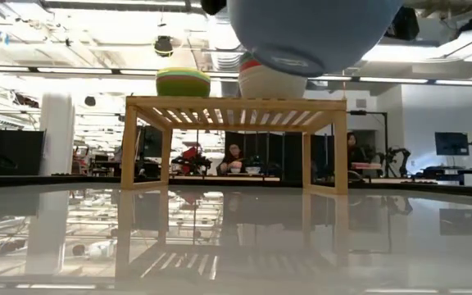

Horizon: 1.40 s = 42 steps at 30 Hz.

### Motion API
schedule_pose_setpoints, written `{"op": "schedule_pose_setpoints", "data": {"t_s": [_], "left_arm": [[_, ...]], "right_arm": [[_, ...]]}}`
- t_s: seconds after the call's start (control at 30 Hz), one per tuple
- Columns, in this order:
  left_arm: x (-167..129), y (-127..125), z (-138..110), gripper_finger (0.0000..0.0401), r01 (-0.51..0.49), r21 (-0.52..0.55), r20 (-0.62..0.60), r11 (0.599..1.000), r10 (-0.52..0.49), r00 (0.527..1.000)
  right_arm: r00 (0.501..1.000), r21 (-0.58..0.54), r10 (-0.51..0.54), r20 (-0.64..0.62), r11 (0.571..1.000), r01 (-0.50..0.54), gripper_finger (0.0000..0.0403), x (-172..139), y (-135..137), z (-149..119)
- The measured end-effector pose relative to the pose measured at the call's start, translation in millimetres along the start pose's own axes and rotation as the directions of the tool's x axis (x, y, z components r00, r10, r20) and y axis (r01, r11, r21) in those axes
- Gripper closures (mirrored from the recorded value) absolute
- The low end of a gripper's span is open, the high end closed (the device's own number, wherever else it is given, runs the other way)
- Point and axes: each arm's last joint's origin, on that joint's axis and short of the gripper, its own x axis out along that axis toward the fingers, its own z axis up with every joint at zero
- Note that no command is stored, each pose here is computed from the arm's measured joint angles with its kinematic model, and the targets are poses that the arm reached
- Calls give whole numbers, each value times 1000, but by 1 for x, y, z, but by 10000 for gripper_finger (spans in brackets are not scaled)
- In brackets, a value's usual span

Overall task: Place and stack bowls onto a shelf
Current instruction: Stack the blue bowl on top of the green bowl

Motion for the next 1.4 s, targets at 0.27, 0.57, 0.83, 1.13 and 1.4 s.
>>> {"op": "schedule_pose_setpoints", "data": {"t_s": [0.27, 0.57, 0.83, 1.13, 1.4], "left_arm": [[15, 7, -4, 223, -17, -56, -38, 998, 15, 999], [32, 25, -13, 321, -109, -144, -119, 983, 92, 989], [29, 39, -5, 394, -172, -168, -62, 971, 163, 985], [9, 55, 23, 400, -199, -115, -13, 973, 199, 980], [-21, 98, 56, 401, -268, -123, 77, 956, 279, 957]], "right_arm": [[999, -51, -46, 16, 998, 46, 377, -7, -12, 10], [993, -171, -113, 41, 978, 118, 371, -21, -14, 23], [986, -235, -157, 46, 958, 164, 365, -26, -19, 29], [988, -188, -143, 64, 970, 153, 309, -44, -33, 41], [974, -34, -85, 209, 995, 94, 178, -102, -66, 54]]}}
